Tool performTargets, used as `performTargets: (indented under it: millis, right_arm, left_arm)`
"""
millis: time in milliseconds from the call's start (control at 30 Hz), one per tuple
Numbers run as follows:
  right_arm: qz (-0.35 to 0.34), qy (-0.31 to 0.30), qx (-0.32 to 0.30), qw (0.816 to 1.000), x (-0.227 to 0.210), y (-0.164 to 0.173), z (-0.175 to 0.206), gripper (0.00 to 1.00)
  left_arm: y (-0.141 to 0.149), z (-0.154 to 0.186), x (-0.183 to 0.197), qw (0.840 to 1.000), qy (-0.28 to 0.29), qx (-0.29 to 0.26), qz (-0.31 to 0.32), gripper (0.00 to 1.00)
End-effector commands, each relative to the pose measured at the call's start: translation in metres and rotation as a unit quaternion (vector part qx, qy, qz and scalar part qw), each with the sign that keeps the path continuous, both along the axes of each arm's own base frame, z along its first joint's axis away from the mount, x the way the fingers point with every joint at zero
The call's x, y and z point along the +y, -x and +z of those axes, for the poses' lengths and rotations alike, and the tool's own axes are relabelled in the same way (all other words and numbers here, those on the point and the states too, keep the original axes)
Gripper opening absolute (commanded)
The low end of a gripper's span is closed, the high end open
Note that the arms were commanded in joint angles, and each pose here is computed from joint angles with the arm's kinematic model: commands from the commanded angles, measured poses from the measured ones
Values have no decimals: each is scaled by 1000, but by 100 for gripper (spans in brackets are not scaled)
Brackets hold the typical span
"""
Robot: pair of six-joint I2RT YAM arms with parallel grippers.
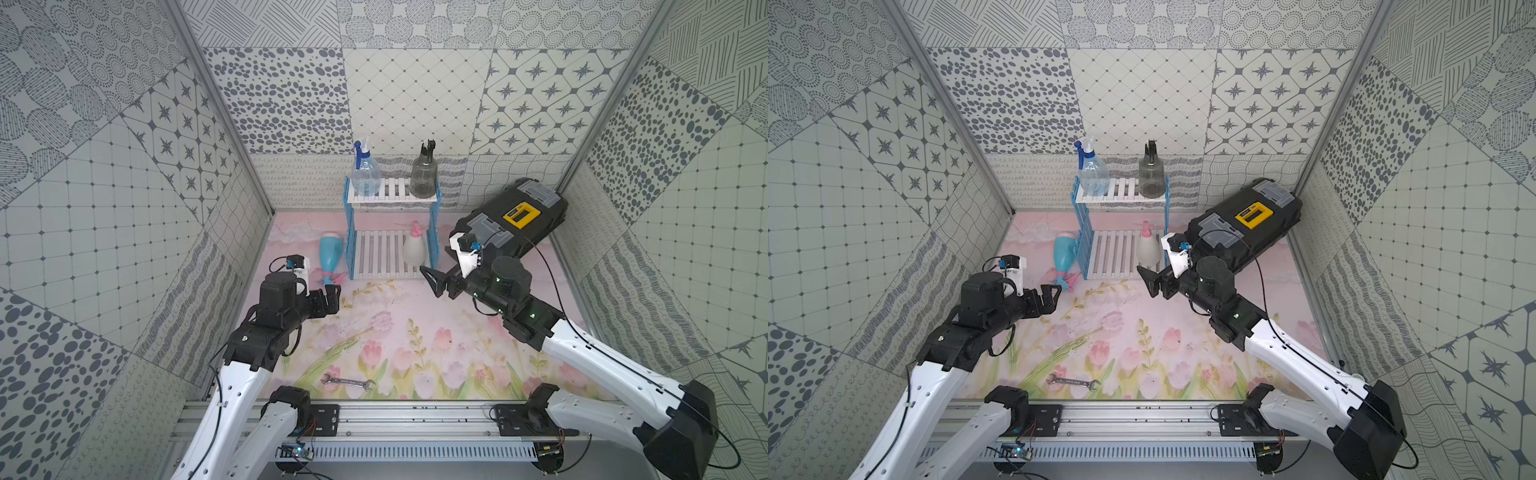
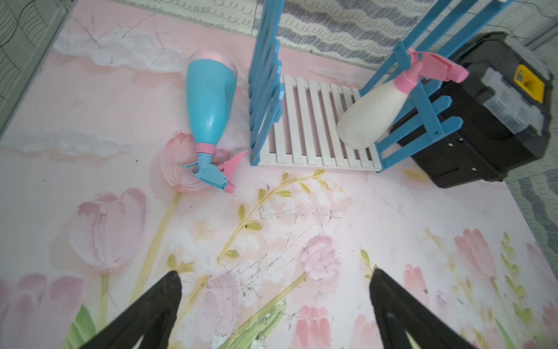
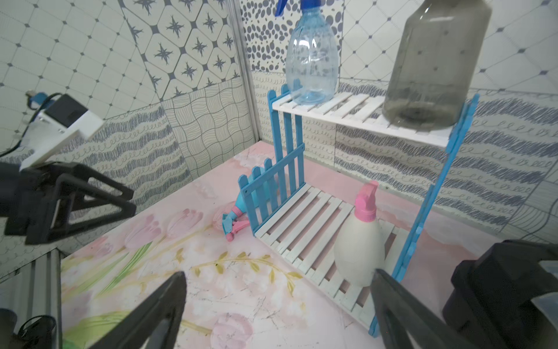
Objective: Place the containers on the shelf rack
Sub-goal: 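Pick up a container from the center of the board.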
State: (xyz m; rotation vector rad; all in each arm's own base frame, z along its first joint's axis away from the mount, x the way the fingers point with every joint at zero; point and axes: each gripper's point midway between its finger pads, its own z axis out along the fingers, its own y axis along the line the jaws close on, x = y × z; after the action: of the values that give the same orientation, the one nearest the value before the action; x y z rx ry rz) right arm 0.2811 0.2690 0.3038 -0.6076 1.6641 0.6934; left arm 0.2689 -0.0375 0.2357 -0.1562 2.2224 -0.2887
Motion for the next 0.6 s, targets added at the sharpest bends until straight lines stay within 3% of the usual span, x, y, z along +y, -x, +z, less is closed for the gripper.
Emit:
performTargets:
  millis: [0, 100, 300, 567]
  right_arm:
    - [41, -49, -3, 998, 12, 9, 6, 97]
    - [55, -45, 6, 997, 18, 9, -4, 97]
    - [58, -31, 18, 998, 21, 8, -21, 97]
    - [55, -36, 28, 997, 24, 4, -30, 97]
  left_arm:
    - [-40, 5, 24, 1000, 24, -1, 19, 99]
    - [-79, 1, 32, 999, 30, -4, 20, 99]
    - [-151, -48, 39, 998, 32, 49, 17, 99]
    - [-207, -115, 49, 994, 16, 110, 17, 99]
